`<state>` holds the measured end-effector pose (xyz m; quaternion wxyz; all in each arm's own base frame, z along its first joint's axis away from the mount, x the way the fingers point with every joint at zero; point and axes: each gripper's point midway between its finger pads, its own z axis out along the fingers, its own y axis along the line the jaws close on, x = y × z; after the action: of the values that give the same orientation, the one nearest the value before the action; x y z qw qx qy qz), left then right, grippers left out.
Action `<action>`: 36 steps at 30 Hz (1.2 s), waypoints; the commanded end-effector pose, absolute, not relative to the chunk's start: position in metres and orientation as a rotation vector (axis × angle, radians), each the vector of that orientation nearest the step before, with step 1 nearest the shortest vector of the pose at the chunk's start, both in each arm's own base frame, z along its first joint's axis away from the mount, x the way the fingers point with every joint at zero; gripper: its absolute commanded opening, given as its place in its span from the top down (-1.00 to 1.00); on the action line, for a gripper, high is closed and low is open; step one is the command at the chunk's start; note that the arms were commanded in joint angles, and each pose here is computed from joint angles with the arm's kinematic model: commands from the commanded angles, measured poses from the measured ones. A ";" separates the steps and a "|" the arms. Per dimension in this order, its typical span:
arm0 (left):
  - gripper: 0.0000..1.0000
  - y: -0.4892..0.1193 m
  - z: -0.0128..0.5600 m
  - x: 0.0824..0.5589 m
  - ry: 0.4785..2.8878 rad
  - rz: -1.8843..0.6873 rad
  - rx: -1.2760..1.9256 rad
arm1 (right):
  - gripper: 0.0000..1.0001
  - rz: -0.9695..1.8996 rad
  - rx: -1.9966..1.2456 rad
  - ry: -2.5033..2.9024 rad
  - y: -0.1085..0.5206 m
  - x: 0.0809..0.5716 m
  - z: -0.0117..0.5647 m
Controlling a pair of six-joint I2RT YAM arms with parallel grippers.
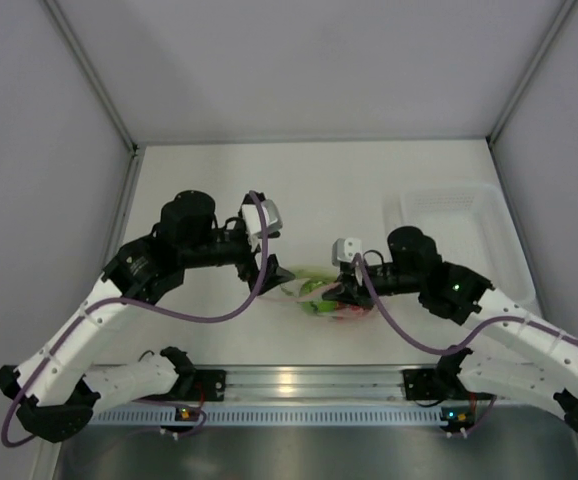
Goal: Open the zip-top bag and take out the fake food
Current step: Open the zipper of the food storage bag at the center of the board.
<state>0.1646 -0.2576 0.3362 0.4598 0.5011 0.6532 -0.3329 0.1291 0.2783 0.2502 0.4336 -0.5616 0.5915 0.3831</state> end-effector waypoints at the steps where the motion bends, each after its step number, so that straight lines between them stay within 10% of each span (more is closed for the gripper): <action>1: -0.97 -0.243 0.346 0.191 1.657 -0.682 1.035 | 1.00 0.981 -1.354 1.457 0.295 0.127 0.229; 15: -0.97 -0.226 0.318 0.182 1.767 -0.695 0.924 | 0.76 0.885 -1.239 1.340 0.291 0.138 0.255; 36: -0.89 -0.221 0.294 0.170 1.852 -0.728 0.886 | 0.95 0.981 -1.068 1.442 0.262 0.111 0.191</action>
<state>0.1713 -0.2228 0.2808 0.4432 0.3803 0.7597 -0.2860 0.1074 0.2568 0.1738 0.4899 -0.4698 0.6146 0.4019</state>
